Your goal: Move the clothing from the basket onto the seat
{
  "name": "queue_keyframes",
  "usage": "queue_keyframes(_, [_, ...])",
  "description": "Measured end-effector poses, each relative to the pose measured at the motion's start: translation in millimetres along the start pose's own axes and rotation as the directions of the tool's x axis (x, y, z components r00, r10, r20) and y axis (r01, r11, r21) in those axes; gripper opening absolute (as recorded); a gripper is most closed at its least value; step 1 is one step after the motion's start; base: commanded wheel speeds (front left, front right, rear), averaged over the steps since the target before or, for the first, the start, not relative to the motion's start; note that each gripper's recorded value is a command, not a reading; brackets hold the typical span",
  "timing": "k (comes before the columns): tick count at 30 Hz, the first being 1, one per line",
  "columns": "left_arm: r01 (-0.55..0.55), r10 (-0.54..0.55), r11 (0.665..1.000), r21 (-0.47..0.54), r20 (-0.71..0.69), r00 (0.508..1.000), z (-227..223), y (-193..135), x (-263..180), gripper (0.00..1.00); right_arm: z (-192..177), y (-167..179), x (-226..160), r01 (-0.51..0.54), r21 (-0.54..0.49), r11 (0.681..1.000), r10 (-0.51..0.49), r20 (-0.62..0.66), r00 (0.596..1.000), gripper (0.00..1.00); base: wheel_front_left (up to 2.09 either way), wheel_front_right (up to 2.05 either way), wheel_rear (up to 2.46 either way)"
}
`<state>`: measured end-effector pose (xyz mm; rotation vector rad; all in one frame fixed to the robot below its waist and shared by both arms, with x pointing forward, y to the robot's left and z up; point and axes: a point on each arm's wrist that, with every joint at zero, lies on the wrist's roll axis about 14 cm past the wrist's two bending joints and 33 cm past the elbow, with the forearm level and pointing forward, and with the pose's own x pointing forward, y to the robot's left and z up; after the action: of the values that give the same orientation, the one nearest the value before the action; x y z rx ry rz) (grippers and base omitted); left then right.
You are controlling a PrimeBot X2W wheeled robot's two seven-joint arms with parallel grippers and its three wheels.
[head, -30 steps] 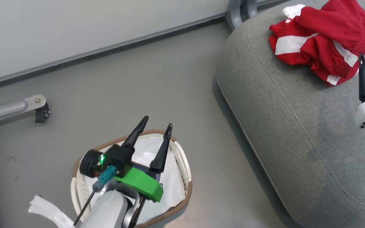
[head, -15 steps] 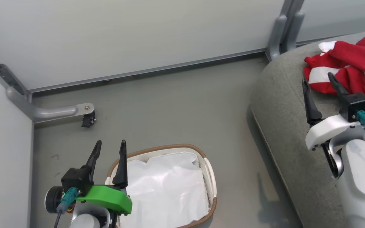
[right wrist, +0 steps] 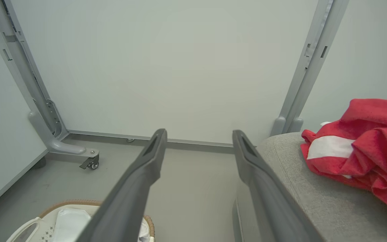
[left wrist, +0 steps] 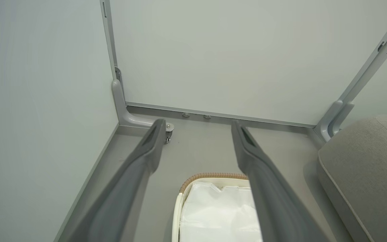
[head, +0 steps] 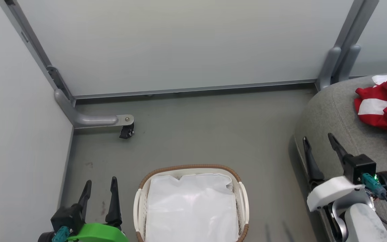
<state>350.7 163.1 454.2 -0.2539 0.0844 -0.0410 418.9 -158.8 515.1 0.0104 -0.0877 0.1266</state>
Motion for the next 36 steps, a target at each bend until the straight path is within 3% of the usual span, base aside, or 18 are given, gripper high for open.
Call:
queue_keyframes(8, [0.005, -0.005, 1.0, -0.005, 0.002, 1.0, 0, -2, -6, 1.0, -8, 19, -19, -0.037, 0.081, 0.996, 0.038, -0.016, 0.999, 1.0, 0.0, 0.0, 0.0])
queue_keyframes(34, [0.007, -0.007, 1.0, -0.009, -0.02, 1.0, -7, -5, -6, 1.0, -11, 19, -27, -0.031, 0.111, 0.993, 0.034, -0.022, 0.999, 1.0, 0.0, 0.0, 0.0])
queue_keyframes(35, [0.006, -0.006, 1.0, -0.009, -0.026, 1.0, -9, -5, -6, 0.0, -13, 19, -28, -0.03, 0.112, 0.993, 0.033, -0.029, 0.999, 0.0, 0.0, 0.0, 0.0])
queue_keyframes(36, [0.004, -0.004, 1.0, -0.009, -0.038, 0.999, -13, -5, -8, 0.0, -17, 20, -30, -0.028, 0.116, 0.993, 0.033, -0.042, 0.999, 0.0, 0.0, 0.0, 0.0])
